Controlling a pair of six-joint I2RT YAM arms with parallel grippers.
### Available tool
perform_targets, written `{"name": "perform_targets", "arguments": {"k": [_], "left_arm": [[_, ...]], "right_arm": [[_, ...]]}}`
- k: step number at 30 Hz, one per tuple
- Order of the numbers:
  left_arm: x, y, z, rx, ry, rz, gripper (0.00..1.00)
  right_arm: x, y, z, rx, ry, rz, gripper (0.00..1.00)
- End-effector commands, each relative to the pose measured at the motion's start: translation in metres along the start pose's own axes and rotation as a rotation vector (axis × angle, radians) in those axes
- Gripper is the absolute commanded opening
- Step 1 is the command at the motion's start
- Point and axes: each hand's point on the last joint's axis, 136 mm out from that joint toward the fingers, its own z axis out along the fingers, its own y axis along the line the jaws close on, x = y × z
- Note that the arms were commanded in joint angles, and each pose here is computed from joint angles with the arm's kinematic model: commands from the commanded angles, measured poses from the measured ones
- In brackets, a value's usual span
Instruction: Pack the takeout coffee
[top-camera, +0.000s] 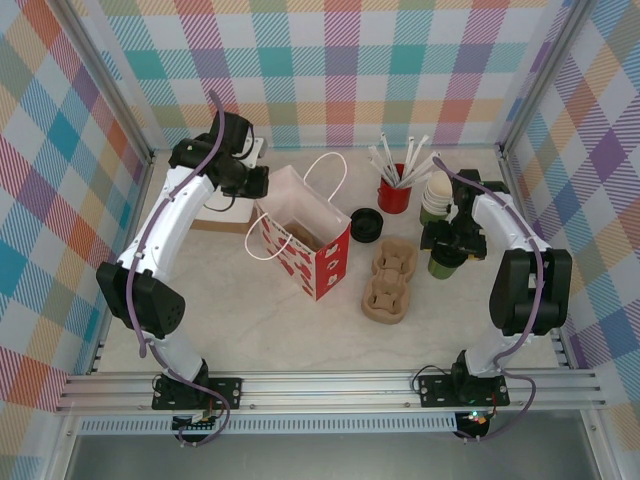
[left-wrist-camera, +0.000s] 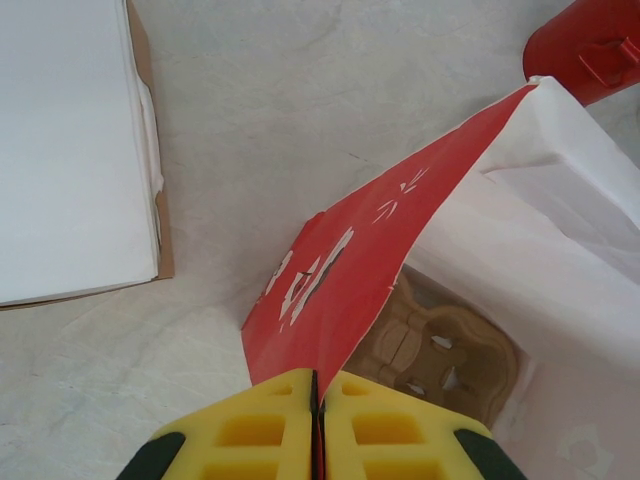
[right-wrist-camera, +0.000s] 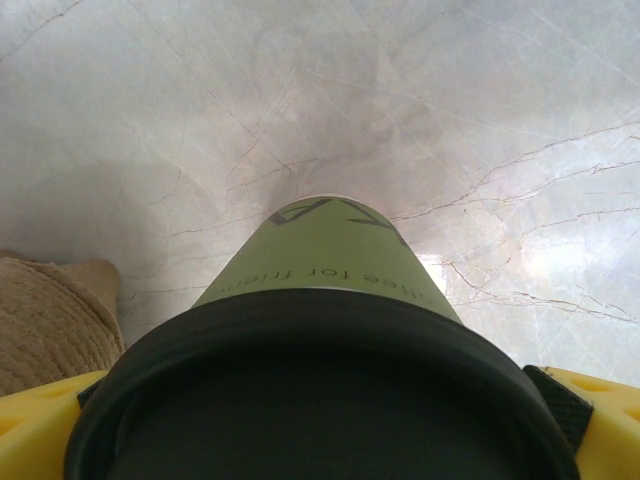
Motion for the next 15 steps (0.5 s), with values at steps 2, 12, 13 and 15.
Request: {"name": "perform_targets", "arguments": {"k": [2, 12, 13, 15], "left_arm": [[0.0011, 0.0000, -0.0047, 0.017, -0.009, 0.004, 0.09], [0.0015, 0.0001, -0.0061, 0.016, -0.009, 0.004, 0.09], [0.0013, 0.0003, -0.0056, 0.015, -0.009, 0.004, 0.09], [0.0013, 0.0000, -0.0061, 0.017, -0.010, 0.004, 0.08]], "right_arm": [[0.0013, -0.0019, 0.0022, 0.000, 0.020, -0.013, 1.00], [0.0069, 0.0009, 0.0072, -0.019, 0.047, -0.010, 1.00], [0.0073, 0.0010, 0.0068, -0.019, 0.047, -0.010, 0.99], [0.0084, 0.0002, 0.0076, -0.017, 0.054, -0.010, 0.97]]}}
